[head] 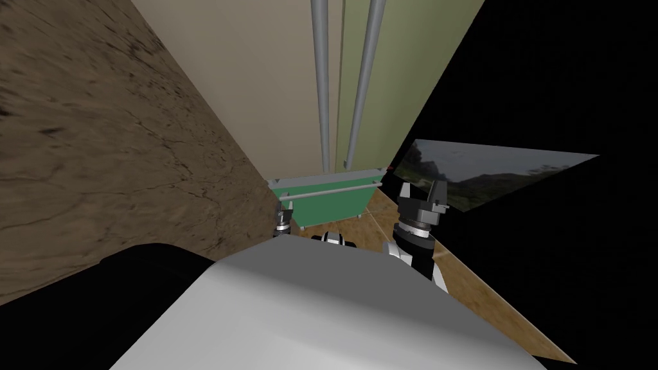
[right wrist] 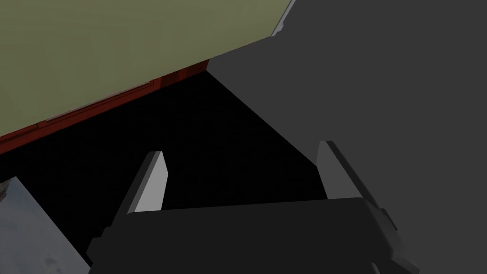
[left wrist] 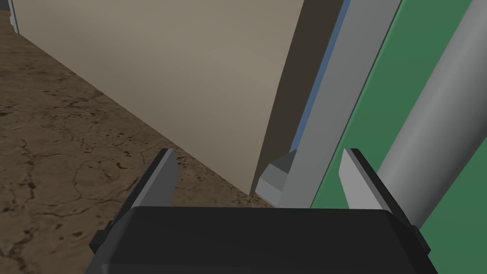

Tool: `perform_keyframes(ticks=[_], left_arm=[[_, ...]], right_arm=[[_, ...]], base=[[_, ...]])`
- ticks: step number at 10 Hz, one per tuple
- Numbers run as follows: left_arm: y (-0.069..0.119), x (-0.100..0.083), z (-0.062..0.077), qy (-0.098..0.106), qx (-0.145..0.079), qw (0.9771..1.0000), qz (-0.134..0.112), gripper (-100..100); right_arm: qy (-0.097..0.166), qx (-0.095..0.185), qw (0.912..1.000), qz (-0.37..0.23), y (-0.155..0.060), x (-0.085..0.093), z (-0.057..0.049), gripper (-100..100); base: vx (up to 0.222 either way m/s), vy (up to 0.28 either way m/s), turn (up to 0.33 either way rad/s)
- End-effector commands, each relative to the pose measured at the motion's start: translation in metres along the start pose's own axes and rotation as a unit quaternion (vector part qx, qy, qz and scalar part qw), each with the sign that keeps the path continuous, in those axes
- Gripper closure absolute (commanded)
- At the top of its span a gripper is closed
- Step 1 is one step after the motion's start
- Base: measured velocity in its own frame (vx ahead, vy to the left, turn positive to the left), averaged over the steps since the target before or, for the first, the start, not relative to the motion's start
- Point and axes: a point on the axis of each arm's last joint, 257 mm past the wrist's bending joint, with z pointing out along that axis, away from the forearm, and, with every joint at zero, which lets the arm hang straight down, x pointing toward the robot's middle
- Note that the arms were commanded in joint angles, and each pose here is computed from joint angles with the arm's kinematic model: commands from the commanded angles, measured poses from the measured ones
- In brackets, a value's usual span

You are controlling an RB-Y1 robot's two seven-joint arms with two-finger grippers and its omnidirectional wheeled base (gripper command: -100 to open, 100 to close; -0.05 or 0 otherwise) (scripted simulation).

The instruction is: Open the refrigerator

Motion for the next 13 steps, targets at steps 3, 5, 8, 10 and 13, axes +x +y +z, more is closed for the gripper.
perform_keyframes(ticks=[3, 5, 8, 10, 13], left_arm=[[0.017, -0.013, -0.025, -0.014, -0.017, 0.9998, -0.004, -100], [0.023, -0.018, -0.035, -0.02, -0.024, 0.9995, -0.006, -100], [0.029, -0.023, -0.05, -0.028, -0.027, 0.9992, -0.014, -100], [0.034, -0.027, -0.061, -0.033, -0.033, 0.9988, -0.017, -100], [0.042, -0.031, -0.079, -0.042, -0.044, 0.9978, -0.026, -100]], right_arm=[[0.0, 0.0, 1.0, 0.0, 0.0, 0.0, 0.0, 0], [0.0, 0.0, 1.0, 0.0, 0.0, 0.0, 0.0, 0], [0.0, 0.0, 1.0, 0.0, 0.0, 0.0, 0.0, 0], [0.0, 0.0, 1.0, 0.0, 0.0, 0.0, 0.0, 0], [0.0, 0.0, 1.0, 0.0, 0.0, 0.0, 0.0, 0]], base=[[0.08, 0.026, 0.015], [0.09, 0.025, 0.019], [0.077, 0.025, 0.027], [0.079, 0.028, 0.02], [0.08, 0.034, 0.037]])
